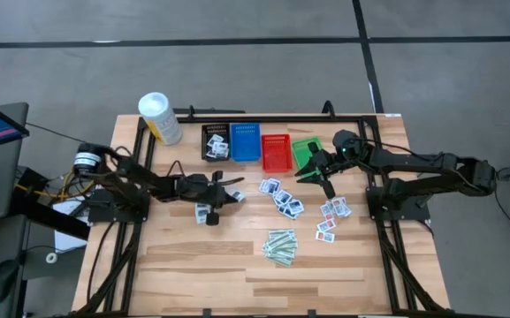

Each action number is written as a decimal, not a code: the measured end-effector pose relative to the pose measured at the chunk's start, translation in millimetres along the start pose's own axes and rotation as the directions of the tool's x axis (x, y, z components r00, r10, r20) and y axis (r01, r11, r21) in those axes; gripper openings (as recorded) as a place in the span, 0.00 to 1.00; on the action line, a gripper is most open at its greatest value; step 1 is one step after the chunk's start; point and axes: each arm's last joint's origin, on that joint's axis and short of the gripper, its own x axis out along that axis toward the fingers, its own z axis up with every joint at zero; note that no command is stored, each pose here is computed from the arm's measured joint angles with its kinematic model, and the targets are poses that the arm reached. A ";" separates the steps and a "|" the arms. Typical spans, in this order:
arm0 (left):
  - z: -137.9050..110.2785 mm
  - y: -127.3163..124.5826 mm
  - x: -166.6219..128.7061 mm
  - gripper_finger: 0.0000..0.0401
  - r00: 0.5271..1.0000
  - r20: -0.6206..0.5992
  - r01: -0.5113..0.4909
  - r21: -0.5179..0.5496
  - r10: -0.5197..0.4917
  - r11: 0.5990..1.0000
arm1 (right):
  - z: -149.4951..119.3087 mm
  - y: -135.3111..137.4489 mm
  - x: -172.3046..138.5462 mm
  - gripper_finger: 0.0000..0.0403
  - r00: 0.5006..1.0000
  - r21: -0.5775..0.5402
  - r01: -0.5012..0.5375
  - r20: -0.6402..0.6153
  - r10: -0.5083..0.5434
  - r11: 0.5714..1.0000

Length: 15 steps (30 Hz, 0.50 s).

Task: Pick & Place First Aid Supplies
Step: Put the gray pad into the black bin

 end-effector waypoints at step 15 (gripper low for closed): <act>23.7 15.5 -18.4 0.02 0.923 0.055 -0.385 0.135 0.381 0.913 | -0.1 0.0 0.0 0.24 1.000 -0.001 0.000 0.000 0.000 1.000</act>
